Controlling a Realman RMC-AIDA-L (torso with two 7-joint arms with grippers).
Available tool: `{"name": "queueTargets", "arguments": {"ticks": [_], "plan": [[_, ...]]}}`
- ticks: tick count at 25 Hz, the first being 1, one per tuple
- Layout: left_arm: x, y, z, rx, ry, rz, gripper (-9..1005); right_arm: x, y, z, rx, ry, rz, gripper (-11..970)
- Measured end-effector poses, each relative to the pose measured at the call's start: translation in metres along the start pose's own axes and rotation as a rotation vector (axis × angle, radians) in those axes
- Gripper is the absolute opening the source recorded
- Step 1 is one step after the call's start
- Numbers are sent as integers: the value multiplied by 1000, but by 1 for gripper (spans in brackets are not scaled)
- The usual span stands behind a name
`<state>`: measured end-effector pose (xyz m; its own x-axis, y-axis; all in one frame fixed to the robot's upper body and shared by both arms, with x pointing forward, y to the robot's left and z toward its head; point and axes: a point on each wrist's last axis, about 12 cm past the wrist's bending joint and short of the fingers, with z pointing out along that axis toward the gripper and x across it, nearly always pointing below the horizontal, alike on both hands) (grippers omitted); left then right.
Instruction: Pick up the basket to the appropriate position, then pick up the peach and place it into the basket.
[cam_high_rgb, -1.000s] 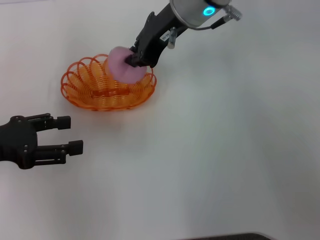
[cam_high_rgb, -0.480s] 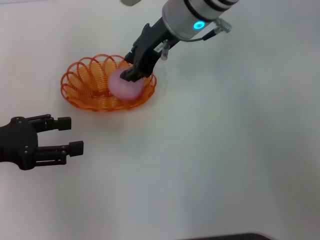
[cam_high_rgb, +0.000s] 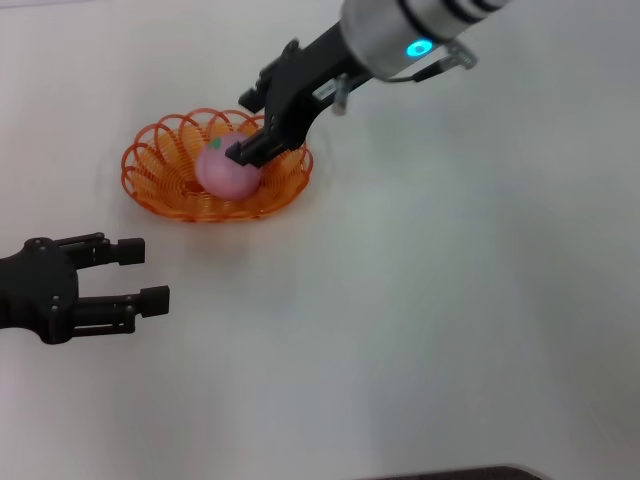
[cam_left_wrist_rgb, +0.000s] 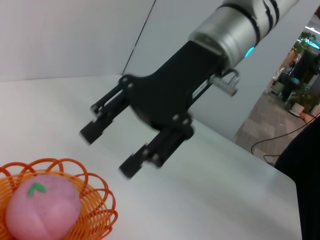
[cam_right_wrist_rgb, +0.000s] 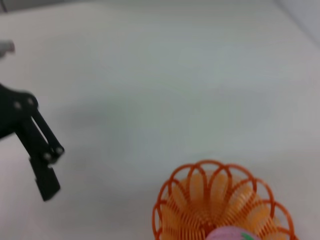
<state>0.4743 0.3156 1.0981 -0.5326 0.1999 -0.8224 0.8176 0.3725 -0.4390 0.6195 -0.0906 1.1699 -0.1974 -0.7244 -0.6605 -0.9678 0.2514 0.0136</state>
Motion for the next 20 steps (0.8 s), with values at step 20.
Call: {"name": "queueTargets", "arguments": {"ticks": [20], "plan": [[3,2,1,-20,-24,-19,828,162,21,-126,50,-315,135,699]]}}
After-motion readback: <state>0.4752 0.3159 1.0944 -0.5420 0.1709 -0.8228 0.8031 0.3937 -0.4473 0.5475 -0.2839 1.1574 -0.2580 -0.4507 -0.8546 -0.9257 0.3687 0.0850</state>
